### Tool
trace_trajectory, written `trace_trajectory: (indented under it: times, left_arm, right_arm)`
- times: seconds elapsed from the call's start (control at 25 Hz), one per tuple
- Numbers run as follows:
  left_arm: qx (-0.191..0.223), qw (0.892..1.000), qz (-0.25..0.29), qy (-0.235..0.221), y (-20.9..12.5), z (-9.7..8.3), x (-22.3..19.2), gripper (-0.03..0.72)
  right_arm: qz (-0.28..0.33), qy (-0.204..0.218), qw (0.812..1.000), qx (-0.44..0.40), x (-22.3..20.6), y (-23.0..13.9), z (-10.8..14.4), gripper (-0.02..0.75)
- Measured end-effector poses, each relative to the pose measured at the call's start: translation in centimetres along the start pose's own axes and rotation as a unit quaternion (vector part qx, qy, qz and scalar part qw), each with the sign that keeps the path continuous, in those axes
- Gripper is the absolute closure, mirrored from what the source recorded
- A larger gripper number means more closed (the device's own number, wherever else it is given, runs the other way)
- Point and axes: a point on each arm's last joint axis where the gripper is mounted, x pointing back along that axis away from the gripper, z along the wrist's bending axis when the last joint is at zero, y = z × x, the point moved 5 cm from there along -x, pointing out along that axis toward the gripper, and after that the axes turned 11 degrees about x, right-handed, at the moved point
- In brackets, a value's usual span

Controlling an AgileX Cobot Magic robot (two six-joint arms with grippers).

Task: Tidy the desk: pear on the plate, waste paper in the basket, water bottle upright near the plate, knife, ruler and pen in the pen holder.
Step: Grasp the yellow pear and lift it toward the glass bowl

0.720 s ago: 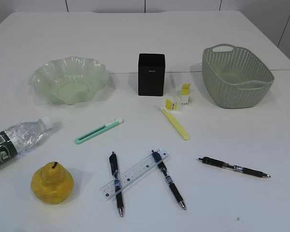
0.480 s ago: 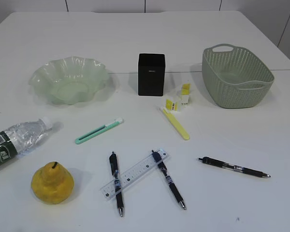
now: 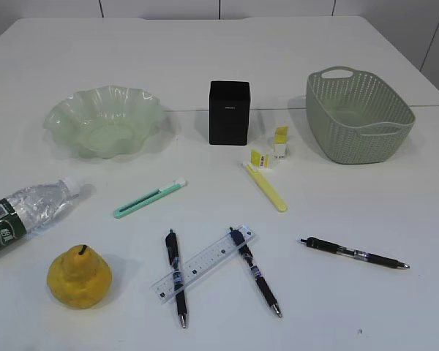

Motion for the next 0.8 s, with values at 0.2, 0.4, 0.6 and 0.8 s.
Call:
trace_trajectory:
  times: [0.2,0.4,0.6,0.8]
  left_arm:
    - [0.000,1.000,0.000,0.000,0.00,0.00,0.00,0.361]
    - [0.000,1.000,0.000,0.000,0.00,0.00,0.00,0.364]
    - [0.000,1.000,0.000,0.000,0.00,0.00,0.00,0.368]
    - [0.000,1.000,0.000,0.000,0.00,0.00,0.00,0.368]
  right_arm:
    - [0.000,0.000,1.000,0.000,0.00,0.00,0.00,0.355]
    - [0.000,0.000,1.000,0.000,0.00,0.00,0.00,0.354]
    - [0.000,0.000,1.000,0.000,0.00,0.00,0.00,0.355]
    - [0.000,0.000,1.000,0.000,0.00,0.00,0.00,0.355]
